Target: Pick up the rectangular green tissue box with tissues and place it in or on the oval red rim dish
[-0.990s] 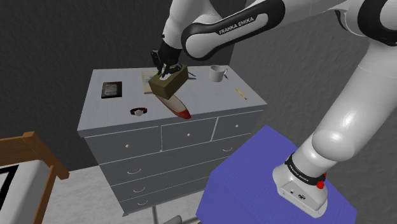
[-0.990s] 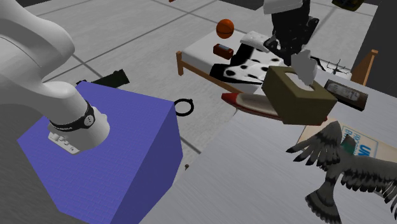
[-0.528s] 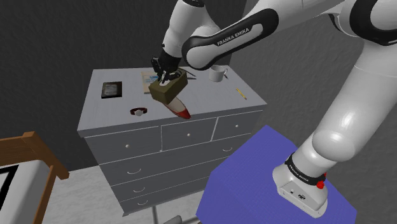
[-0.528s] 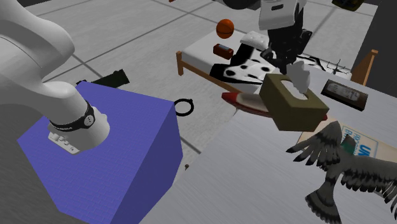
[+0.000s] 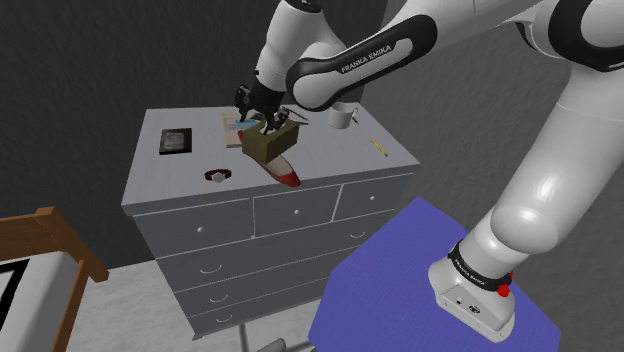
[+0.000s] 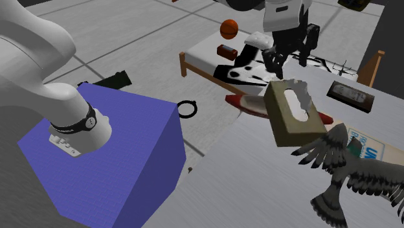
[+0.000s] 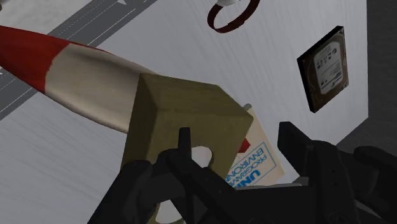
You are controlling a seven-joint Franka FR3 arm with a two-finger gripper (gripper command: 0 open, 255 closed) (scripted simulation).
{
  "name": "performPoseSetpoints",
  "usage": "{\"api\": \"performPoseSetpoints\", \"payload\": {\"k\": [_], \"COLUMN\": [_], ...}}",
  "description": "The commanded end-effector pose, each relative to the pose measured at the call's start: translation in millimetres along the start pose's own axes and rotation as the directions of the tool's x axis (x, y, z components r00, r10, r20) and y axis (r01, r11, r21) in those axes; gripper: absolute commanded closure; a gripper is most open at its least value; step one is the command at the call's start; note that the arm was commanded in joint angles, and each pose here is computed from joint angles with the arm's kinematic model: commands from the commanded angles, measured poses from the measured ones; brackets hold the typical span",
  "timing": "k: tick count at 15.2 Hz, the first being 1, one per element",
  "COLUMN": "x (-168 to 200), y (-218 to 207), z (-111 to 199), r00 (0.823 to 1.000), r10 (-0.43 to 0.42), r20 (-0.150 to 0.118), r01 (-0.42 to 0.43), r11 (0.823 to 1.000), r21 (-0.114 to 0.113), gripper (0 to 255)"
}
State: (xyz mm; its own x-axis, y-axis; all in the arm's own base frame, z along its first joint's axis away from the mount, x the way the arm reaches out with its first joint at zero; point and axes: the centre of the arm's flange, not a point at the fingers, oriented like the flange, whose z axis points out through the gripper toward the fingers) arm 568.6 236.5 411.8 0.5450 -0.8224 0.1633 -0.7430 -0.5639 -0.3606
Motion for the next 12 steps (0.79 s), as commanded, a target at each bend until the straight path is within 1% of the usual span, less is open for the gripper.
{"api": "performPoseSetpoints", "payload": {"k": [1, 4, 8, 12], "x": [0.0, 0.1, 0.1, 0.1], "y": [0.1, 0.3, 0.3, 0.3], "z": [0.2, 0.1, -49.9, -49.9], "r00": [1.0, 1.0, 1.0, 1.0], "r10": [0.0, 0.0, 0.0, 0.0], "r20": [0.0, 0.0, 0.0, 0.0], "r01": [0.0, 0.0, 0.0, 0.0], "r11": [1.0, 1.0, 1.0, 1.0], "r21": [-0.001, -0.001, -0.001, -0.001], "gripper": [0, 0, 0, 0]}}
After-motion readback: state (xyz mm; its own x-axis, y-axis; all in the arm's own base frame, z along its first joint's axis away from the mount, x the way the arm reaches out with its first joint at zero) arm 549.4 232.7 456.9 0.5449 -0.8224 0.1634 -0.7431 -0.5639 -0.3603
